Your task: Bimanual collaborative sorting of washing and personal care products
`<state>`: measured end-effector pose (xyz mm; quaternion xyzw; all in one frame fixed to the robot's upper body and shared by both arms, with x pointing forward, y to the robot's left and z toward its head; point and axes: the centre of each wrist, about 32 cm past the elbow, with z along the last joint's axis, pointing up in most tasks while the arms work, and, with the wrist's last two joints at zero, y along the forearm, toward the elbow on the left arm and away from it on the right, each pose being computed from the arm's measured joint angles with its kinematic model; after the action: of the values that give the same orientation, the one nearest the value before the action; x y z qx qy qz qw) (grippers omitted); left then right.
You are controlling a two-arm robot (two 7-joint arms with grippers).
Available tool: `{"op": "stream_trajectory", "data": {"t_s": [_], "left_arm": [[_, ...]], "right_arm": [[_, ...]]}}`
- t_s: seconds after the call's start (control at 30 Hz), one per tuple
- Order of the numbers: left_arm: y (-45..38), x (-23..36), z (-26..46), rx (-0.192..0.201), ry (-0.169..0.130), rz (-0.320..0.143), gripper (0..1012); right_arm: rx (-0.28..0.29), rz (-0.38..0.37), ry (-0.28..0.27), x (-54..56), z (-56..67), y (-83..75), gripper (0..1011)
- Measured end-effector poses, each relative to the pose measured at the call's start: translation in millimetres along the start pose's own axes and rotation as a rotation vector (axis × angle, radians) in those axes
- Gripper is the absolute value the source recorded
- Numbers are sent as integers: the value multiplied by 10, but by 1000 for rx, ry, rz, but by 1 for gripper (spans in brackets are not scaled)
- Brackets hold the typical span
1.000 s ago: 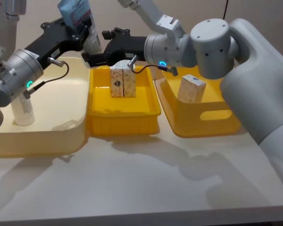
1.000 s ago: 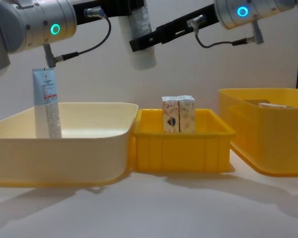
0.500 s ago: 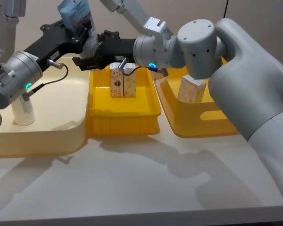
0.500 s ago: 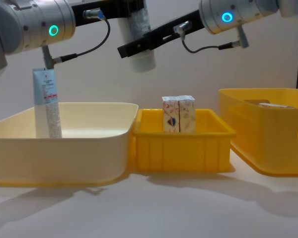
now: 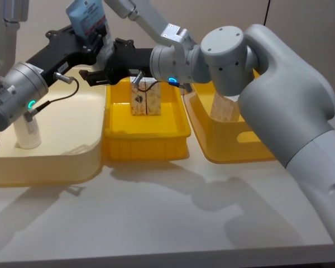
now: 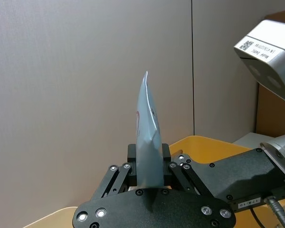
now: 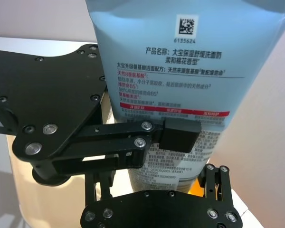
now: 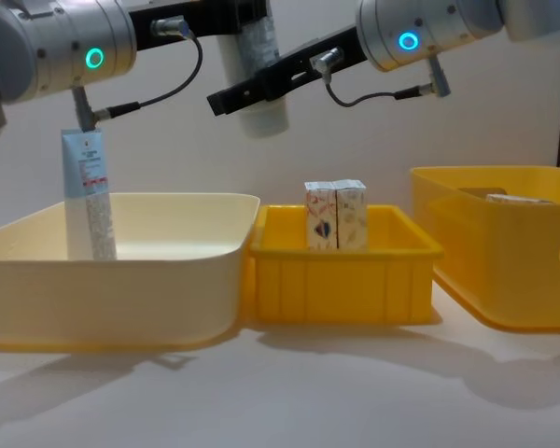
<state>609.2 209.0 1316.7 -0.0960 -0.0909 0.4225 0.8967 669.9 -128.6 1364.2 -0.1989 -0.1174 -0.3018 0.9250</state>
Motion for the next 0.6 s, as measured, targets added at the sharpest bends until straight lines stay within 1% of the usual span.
{"op": "stream_trajectory", "data": {"t_s": [0.07, 0.1, 0.17, 0.2, 0.3, 0.33, 0.43, 0.6], "left_arm": [[5, 0, 3, 0, -1, 0, 267], [6, 0, 3, 0, -1, 1, 267], [9, -1, 5, 0, -1, 1, 267], [9, -1, 5, 0, -1, 1, 267], [13, -1, 6, 0, -2, 2, 267], [14, 0, 6, 1, -2, 2, 267], [16, 0, 5, 1, -2, 2, 266], [18, -2, 7, 1, -3, 3, 267]], "right_arm": [[0, -1, -1, -5, -1, 8, 930], [0, -1, -1, -5, -1, 8, 930], [0, -2, -3, -11, -3, 17, 861], [0, -2, -3, -11, -3, 17, 861], [0, -1, -5, -17, -4, 26, 736], [0, -1, -5, -19, -3, 28, 717], [0, -1, -5, -21, -5, 31, 679], [1, -1, -7, -25, -3, 37, 649]]}}
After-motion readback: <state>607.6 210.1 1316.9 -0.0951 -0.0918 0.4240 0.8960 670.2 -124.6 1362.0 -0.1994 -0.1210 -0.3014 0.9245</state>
